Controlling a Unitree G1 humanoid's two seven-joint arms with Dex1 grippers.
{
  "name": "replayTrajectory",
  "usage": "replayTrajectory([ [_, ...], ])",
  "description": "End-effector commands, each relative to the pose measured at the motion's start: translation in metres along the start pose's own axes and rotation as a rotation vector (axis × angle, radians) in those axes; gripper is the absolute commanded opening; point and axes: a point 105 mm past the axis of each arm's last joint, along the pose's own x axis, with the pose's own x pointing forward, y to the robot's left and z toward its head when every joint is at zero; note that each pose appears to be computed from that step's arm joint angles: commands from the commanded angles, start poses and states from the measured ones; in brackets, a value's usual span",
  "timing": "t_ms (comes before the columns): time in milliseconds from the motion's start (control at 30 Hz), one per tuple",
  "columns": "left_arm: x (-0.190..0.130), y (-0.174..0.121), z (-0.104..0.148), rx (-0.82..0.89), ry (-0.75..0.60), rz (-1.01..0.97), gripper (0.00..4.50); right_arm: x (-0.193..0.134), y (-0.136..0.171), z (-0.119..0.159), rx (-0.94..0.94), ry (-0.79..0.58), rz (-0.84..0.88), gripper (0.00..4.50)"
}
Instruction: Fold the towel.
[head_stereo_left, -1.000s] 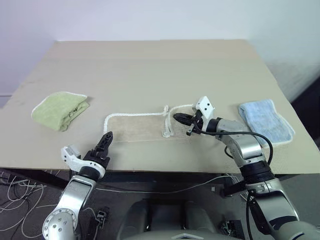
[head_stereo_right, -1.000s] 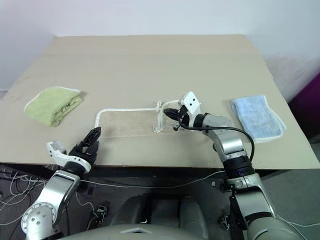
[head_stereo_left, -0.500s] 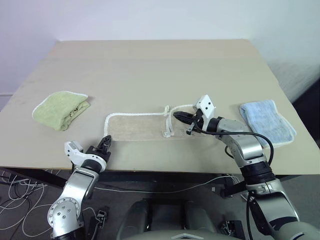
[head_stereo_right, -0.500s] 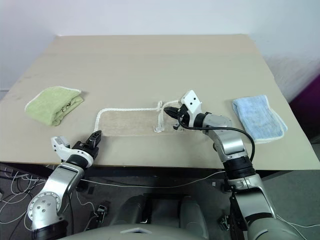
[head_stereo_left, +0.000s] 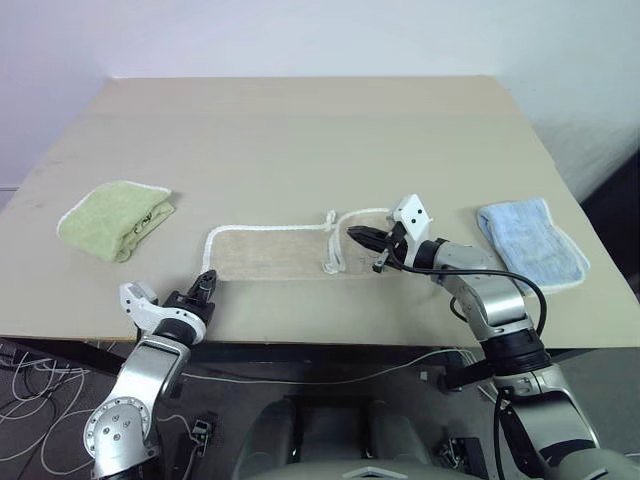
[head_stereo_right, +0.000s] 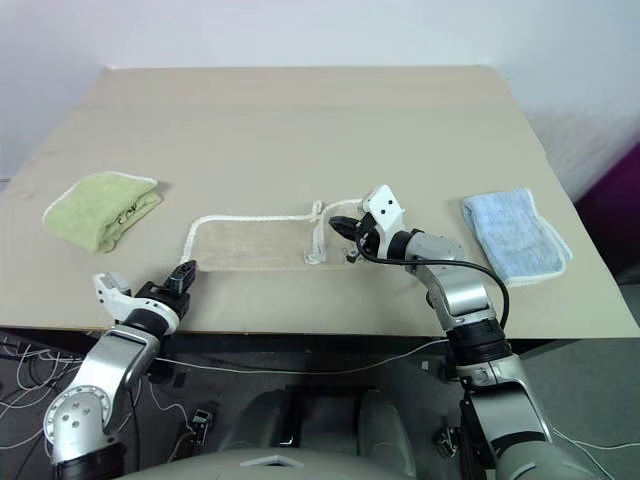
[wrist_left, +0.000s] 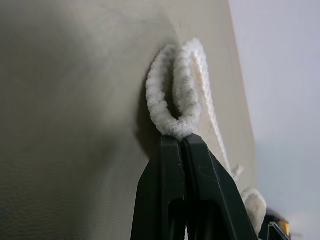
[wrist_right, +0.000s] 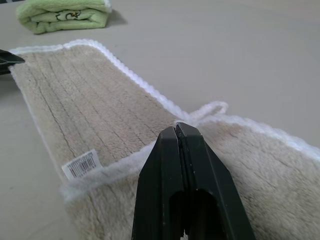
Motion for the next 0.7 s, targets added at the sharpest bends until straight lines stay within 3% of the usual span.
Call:
replayTrajectory([
  [33,-0.008,-0.015,0.010,0.001,-0.037,-0.017,0.02,-0.001,0.000,0.016,-0.037,-0.050,-0.008,0.00],
  [367,-0.014,-0.041,0.014,0.015,-0.053,-0.068,0.02,0.003,0.003,0.015,-0.032,-0.049,0.002,0.00],
  [700,-0.022,-0.046,0.066,0.235,-0.146,-0.080,0.02,0.003,0.000,0.019,-0.037,-0.063,-0.004,0.00],
])
